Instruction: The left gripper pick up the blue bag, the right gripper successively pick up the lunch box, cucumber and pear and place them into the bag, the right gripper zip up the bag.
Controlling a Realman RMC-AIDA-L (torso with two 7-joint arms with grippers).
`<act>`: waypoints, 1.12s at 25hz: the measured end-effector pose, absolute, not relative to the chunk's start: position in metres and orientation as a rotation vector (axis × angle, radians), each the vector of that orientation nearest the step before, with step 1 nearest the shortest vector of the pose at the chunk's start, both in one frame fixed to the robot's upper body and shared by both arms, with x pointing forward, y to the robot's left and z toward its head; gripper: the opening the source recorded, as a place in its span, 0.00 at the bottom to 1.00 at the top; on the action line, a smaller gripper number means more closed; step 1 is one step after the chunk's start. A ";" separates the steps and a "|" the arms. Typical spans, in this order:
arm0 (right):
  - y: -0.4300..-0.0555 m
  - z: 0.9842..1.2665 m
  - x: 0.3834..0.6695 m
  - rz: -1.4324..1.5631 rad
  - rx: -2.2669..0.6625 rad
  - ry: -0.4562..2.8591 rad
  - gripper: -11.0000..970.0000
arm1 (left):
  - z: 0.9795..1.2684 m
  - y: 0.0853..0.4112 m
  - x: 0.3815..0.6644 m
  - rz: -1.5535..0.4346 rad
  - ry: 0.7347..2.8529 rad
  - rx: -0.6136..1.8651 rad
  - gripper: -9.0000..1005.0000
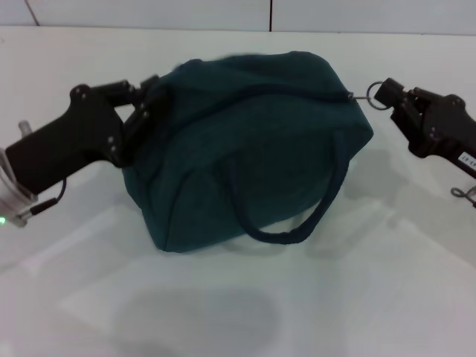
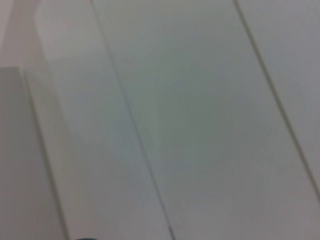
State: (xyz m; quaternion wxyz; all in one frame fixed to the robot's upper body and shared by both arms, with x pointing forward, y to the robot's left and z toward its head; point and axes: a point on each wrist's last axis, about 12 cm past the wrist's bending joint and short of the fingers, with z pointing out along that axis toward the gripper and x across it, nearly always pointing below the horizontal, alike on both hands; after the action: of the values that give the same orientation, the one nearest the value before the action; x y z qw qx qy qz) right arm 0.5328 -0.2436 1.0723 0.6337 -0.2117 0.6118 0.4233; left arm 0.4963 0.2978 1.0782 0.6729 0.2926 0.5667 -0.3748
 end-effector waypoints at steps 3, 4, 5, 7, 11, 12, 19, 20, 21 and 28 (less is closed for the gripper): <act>-0.239 1.072 0.529 0.999 -0.512 1.391 0.03 | 1.084 0.297 0.506 -0.866 1.286 0.647 0.08; -0.238 1.072 0.528 1.008 -0.520 1.386 0.03 | 1.085 0.296 0.509 -0.868 1.291 0.646 0.09; -0.237 1.072 0.526 1.017 -0.526 1.381 0.03 | 1.086 0.296 0.512 -0.865 1.297 0.646 0.11; -0.236 1.072 0.523 1.030 -0.530 1.373 0.03 | 1.086 0.295 0.517 -0.857 1.313 0.645 0.14; -0.237 1.072 0.517 1.050 -0.528 1.351 0.03 | 1.089 0.298 0.522 -0.842 1.324 0.633 0.26; -0.238 1.072 0.516 1.053 -0.526 1.348 0.03 | 1.091 0.299 0.523 -0.846 1.325 0.629 0.27; -0.244 1.069 0.513 1.025 -0.499 1.351 0.03 | 1.113 0.297 0.533 -0.929 1.346 0.698 0.43; -0.246 1.067 0.512 1.010 -0.487 1.361 0.03 | 1.115 0.295 0.534 -0.943 1.352 0.709 0.47; -0.249 1.064 0.511 0.995 -0.472 1.378 0.03 | 1.117 0.292 0.535 -0.959 1.360 0.722 0.50; -0.255 1.052 0.508 0.969 -0.442 1.449 0.03 | 1.131 0.262 0.549 -1.084 1.411 0.863 0.52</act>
State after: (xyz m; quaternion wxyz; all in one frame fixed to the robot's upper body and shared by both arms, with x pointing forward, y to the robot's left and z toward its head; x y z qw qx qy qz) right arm 0.5076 -0.2553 1.0524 0.6224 -0.1924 0.6307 0.4217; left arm 0.5490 0.2623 1.1308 0.5496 0.3646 0.5961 -0.4578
